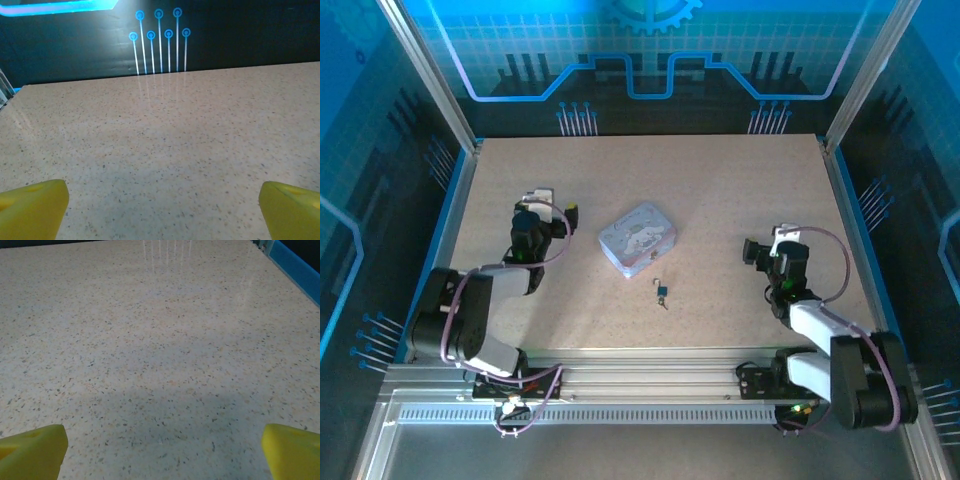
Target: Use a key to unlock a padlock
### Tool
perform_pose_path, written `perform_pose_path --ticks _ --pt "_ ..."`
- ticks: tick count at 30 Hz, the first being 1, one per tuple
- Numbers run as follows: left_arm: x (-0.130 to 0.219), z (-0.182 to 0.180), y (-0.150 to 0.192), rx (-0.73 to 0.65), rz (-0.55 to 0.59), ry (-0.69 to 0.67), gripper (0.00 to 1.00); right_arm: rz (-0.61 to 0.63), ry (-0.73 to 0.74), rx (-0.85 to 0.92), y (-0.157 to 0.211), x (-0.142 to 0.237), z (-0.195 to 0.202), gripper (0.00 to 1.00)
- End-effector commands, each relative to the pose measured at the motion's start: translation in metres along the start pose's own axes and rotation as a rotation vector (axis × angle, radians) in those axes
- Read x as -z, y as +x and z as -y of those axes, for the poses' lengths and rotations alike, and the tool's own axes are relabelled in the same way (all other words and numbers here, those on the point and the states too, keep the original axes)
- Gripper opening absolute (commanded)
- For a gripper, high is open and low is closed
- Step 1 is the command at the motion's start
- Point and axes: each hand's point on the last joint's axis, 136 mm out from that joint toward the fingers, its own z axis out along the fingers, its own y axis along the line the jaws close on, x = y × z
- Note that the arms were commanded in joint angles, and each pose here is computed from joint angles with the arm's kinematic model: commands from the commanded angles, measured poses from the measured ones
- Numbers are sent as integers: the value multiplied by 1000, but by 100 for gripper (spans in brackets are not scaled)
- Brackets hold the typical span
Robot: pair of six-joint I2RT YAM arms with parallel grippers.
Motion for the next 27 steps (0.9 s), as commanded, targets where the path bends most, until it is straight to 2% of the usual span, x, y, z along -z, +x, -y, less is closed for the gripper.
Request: perform_pose_path --ticks 1,2,8,18,22,27 --pt "-8 -9 3 70 83 -30 99 167 -29 1 -44 -6 -4 100" --pt "-8 -7 4 57 111 -21 99 168 -29 1 -46 -9 -4 100" --pt "-8 -10 4 43 106 -26 99 161 -19 -20 -41 -25 0 100" --pt "5 -16 -9 89 134 -37 99 131 -104 64 -35 -35 -23 100" --pt "10 -10 -20 135 95 2 99 113 -100 98 -30 -44 -30 100" --pt "15 -8 -17 211 -23 6 99 84 -65 116 -31 -51 -31 100"
